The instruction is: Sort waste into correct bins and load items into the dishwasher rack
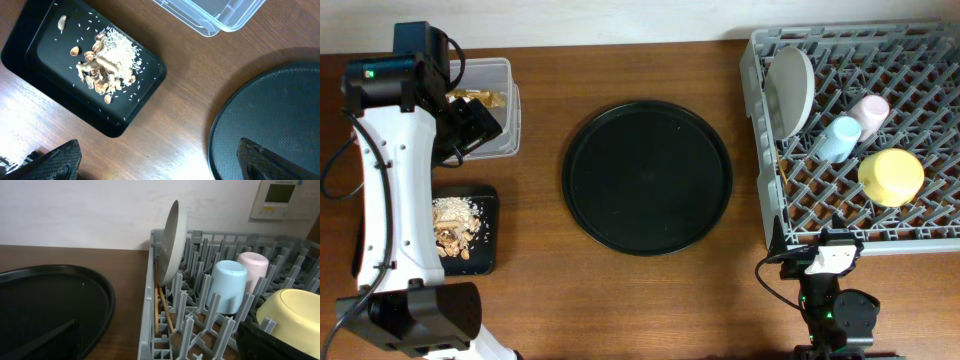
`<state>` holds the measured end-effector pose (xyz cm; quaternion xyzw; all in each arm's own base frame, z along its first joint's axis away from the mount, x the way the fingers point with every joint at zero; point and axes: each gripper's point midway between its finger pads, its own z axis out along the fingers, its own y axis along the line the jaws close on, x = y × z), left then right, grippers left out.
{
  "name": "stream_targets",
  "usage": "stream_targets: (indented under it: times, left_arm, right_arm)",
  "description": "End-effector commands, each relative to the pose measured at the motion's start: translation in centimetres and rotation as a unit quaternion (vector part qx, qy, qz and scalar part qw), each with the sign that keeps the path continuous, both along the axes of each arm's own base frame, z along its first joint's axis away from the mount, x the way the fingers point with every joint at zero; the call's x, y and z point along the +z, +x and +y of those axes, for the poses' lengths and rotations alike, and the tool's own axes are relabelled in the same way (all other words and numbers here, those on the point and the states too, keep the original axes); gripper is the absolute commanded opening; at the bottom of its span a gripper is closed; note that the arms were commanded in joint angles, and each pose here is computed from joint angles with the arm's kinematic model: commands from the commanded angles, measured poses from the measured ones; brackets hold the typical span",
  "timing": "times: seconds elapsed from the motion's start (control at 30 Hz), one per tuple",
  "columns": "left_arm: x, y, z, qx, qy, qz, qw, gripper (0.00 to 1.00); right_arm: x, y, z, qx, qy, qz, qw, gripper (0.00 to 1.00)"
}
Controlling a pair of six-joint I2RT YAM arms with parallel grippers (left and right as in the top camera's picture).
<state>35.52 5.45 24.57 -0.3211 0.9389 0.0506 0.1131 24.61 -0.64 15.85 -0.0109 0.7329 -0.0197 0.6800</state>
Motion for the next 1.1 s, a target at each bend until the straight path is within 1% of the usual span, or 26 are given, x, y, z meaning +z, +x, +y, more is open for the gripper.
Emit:
stream_targets:
  times: [0.0, 0.17, 1.07]
  left_arm:
    - [-0.18, 0.04, 0.09, -0.003, 0.0, 0.004, 1.0, 0.99]
    - [-0.18, 0.04, 0.09, -0.003, 0.001, 0.004, 1.0, 0.99]
    - [-0.18, 0.04, 0.09, -0.003, 0.0, 0.004, 1.0, 0.99]
  right_arm:
    - [-0.25, -0.03, -0.44, -0.011, -0.007, 0.002, 1.0, 0.98]
    - [-0.22, -0.02, -0.05, 0.0, 0.002, 0.001, 1.0, 0.98]
    - [-0.17, -0.01, -0.06, -0.001, 0.003, 0.0, 1.0, 0.98]
